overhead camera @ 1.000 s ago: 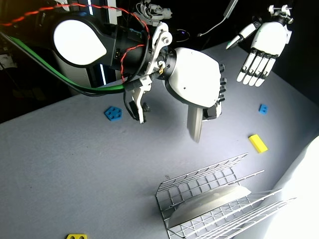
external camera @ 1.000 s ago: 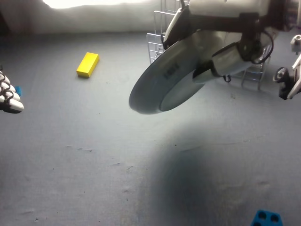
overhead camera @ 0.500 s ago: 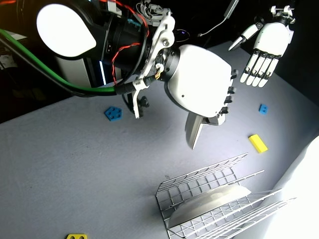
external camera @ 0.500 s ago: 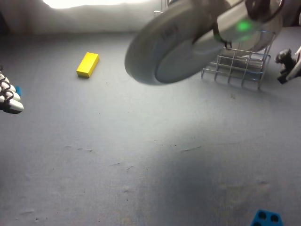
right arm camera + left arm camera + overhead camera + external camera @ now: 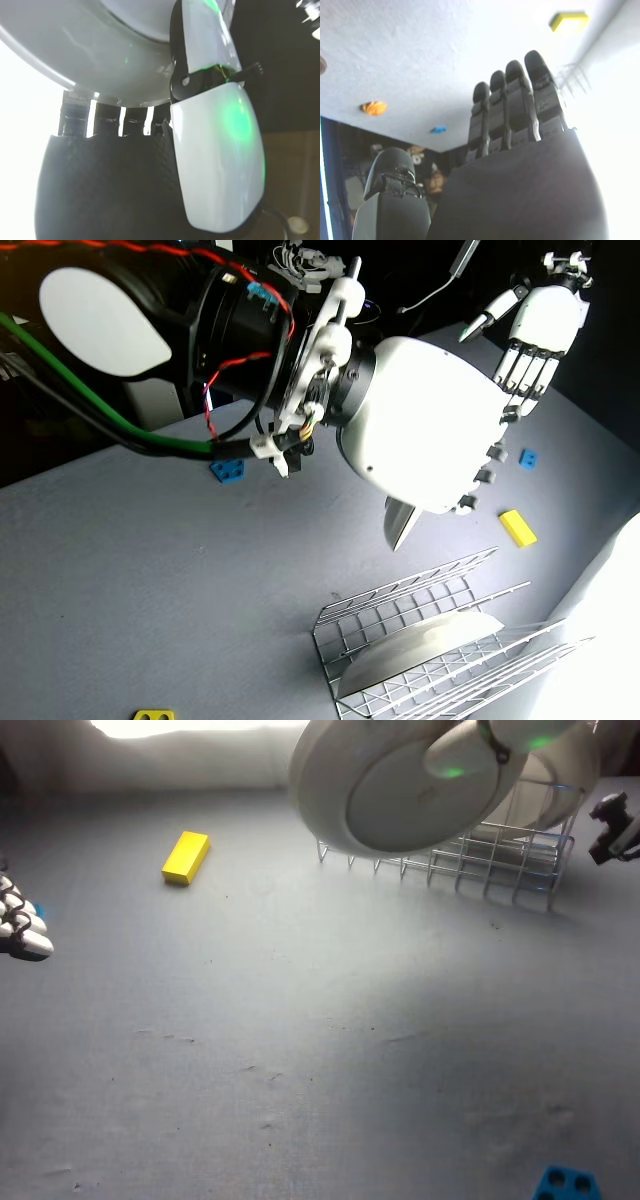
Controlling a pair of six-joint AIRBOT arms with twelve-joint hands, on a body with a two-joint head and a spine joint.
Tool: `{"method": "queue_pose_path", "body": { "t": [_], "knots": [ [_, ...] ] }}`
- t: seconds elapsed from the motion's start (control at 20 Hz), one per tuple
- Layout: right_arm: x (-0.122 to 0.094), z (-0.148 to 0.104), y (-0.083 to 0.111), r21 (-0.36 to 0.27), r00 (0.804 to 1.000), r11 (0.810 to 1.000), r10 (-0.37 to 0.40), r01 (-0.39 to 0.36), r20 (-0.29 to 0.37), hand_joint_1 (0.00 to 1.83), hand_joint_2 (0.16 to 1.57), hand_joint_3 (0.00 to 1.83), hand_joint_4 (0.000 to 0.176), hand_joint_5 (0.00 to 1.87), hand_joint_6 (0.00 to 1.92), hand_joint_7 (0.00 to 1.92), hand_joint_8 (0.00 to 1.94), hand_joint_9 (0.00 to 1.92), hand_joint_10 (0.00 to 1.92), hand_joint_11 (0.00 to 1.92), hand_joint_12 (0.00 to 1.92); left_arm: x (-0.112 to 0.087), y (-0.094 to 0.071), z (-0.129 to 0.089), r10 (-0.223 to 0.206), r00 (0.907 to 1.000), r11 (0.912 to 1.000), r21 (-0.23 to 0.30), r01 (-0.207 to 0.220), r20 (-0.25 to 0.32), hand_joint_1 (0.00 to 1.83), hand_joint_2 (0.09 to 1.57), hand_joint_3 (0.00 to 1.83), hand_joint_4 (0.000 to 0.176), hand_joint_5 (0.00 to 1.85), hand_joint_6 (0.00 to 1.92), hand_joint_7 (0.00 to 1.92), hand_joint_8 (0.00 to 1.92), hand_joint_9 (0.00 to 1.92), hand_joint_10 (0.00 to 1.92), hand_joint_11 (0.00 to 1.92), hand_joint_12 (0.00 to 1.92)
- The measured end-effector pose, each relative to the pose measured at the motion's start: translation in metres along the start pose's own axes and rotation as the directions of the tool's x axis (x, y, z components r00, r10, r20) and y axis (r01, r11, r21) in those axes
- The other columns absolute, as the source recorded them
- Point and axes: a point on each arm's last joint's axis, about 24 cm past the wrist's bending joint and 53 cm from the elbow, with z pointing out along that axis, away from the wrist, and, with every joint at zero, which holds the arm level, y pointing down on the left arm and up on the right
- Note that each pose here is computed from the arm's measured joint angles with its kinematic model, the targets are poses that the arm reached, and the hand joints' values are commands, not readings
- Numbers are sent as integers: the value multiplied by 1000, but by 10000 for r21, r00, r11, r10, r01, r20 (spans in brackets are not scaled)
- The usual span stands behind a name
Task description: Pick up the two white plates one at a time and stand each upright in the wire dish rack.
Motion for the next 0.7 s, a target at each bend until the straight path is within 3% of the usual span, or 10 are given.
{"method": "queue_pose_path", "body": {
  "t": [0.15, 0.4, 0.5, 0.55, 0.7],
  "knots": [
    [-15, 3, 3, -193, 9989, 9993, 339, -333, 314, 1376, 1105, 0, 0, 945, 1052, 1031, 835, 914, 1144, 782, 1117, 2, 7, -2, -106, 9999, 9998, -174, 104, -75, 0, 1106, 0, 0, 195, 2, 206, 1, 180, 2, 0, 437],
    [-27, 11, 16, -815, 9970, 9958, 457, -406, 625, 1375, 1105, 1, 0, 938, 1064, 1019, 849, 925, 1134, 788, 1113, 3, 4, 1, -150, 9998, 9999, -23, 150, -139, 0, 1098, 0, 0, 227, 7, 243, 7, 215, 7, 0, 512],
    [-31, 18, 18, -924, 9958, 9944, 575, -508, 707, 1375, 1106, 0, 0, 935, 1071, 1011, 858, 929, 1132, 794, 1114, -3, 0, 5, -71, 10000, 9999, 88, 71, 3, 0, 1102, 0, 0, 192, 3, 204, 1, 183, 1, 0, 437],
    [-33, 22, 18, -930, 9949, 9938, 680, -610, 744, 1375, 1106, 0, 0, 935, 1073, 1004, 865, 936, 1124, 802, 1115, -4, 0, 6, -70, 10000, 9999, 96, 70, 40, 0, 1110, 2, 0, 216, 4, 226, 3, 205, 4, 0, 507],
    [-40, 35, 8, -845, 9917, 9931, 890, -812, 930, 1375, 1107, 1, 0, 929, 1080, 1008, 864, 931, 1131, 808, 1110, -2, 0, 7, 25, 10000, 10000, 65, -25, -40, 0, 1110, 0, 0, 201, 1, 219, 1, 196, 1, 0, 480]
  ]
}}
